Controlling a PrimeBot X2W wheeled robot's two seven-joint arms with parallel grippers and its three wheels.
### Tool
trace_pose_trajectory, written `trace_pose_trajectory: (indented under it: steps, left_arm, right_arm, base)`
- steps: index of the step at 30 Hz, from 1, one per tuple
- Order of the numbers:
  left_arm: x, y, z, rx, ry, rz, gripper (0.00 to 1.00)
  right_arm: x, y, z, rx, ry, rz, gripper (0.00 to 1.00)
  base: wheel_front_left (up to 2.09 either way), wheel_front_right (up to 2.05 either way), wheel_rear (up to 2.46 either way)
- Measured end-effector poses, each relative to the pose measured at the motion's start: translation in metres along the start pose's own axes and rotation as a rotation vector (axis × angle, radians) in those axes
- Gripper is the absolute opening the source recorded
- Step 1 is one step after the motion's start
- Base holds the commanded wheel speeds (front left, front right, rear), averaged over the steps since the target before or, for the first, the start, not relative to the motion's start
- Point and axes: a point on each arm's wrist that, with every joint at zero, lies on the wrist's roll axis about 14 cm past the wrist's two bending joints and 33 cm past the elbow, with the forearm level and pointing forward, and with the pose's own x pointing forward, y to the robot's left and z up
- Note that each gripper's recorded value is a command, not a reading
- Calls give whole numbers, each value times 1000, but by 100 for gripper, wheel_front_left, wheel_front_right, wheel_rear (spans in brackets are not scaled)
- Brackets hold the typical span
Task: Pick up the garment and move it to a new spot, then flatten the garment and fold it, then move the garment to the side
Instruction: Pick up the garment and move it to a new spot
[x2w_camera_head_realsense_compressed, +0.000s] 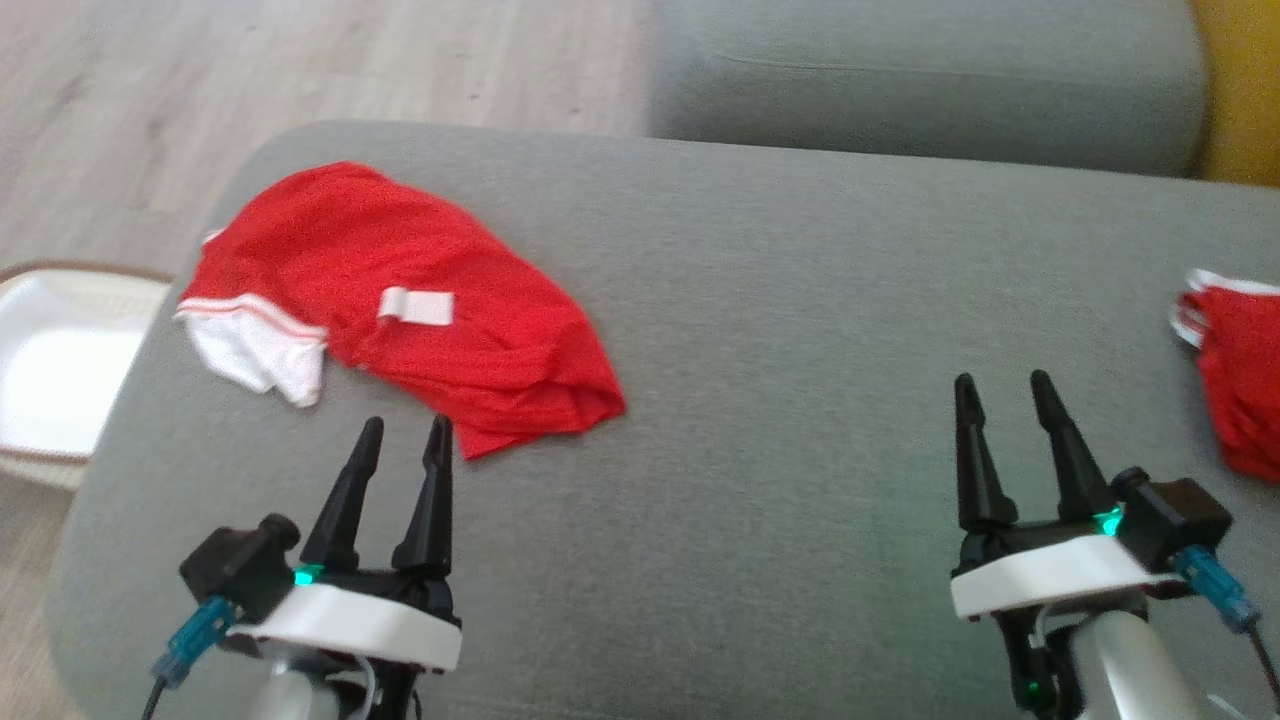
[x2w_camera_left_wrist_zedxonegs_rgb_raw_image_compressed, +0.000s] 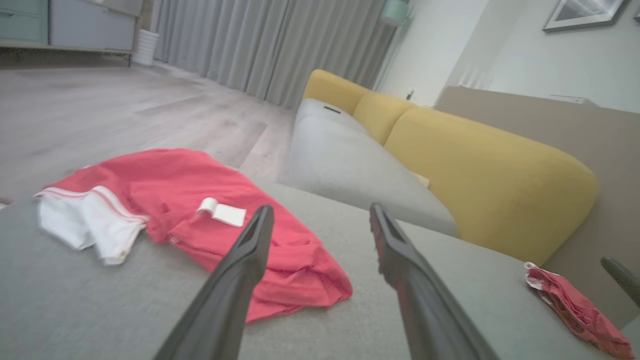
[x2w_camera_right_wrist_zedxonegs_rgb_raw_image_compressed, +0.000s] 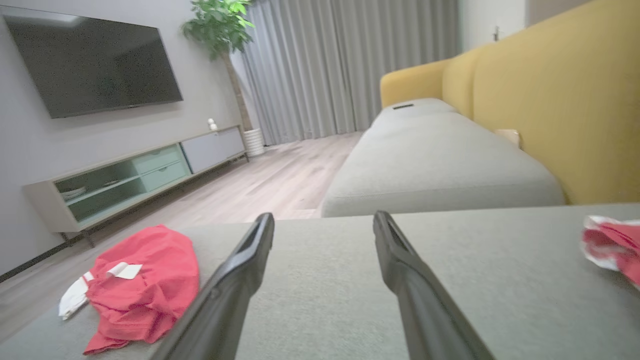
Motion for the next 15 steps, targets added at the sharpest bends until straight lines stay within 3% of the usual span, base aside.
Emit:
trace_pose_trajectory:
  steps: [15]
  left_arm:
    - [-55, 80, 38, 62, -106, 282, 100]
  right_arm:
    - [23, 95, -34, 38, 100, 280, 100]
  base:
    - [0, 0, 0]
